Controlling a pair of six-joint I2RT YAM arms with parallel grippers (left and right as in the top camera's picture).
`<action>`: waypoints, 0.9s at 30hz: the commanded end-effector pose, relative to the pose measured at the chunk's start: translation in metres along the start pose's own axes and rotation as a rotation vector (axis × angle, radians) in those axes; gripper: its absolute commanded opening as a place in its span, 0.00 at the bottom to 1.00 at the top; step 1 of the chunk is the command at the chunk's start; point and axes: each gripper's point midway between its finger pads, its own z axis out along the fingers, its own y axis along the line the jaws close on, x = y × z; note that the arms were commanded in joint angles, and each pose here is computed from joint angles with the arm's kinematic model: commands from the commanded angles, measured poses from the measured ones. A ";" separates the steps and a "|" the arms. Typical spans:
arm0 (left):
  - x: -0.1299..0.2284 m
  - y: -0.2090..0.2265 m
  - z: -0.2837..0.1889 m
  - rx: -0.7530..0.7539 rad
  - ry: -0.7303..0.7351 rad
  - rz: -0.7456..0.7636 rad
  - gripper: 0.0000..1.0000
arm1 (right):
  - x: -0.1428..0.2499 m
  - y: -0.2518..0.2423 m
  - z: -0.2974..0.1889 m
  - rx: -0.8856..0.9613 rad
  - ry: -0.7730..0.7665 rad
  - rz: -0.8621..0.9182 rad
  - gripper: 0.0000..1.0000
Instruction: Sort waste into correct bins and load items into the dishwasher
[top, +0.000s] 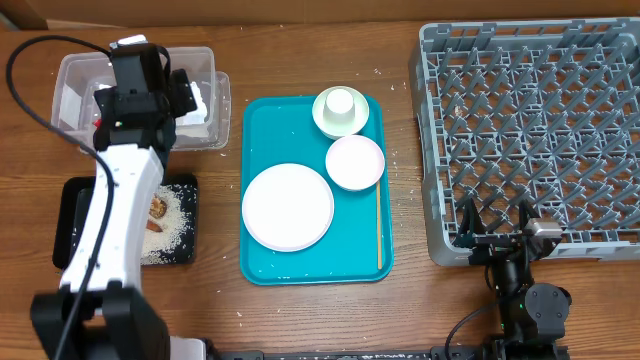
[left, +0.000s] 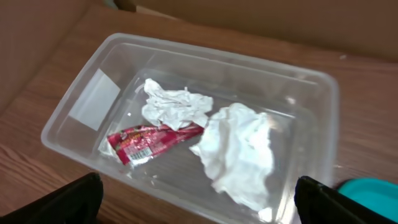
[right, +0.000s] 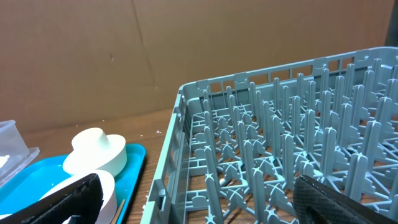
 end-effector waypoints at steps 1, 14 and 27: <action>-0.006 0.015 -0.012 -0.031 -0.013 -0.161 1.00 | 0.001 -0.001 0.000 0.003 -0.008 -0.007 1.00; 0.032 0.083 0.009 -0.120 0.153 -0.434 1.00 | 0.001 -0.001 0.000 0.003 -0.008 -0.007 1.00; 0.038 0.083 0.008 -0.125 0.177 -0.428 1.00 | 0.001 -0.001 0.000 0.003 -0.008 -0.007 1.00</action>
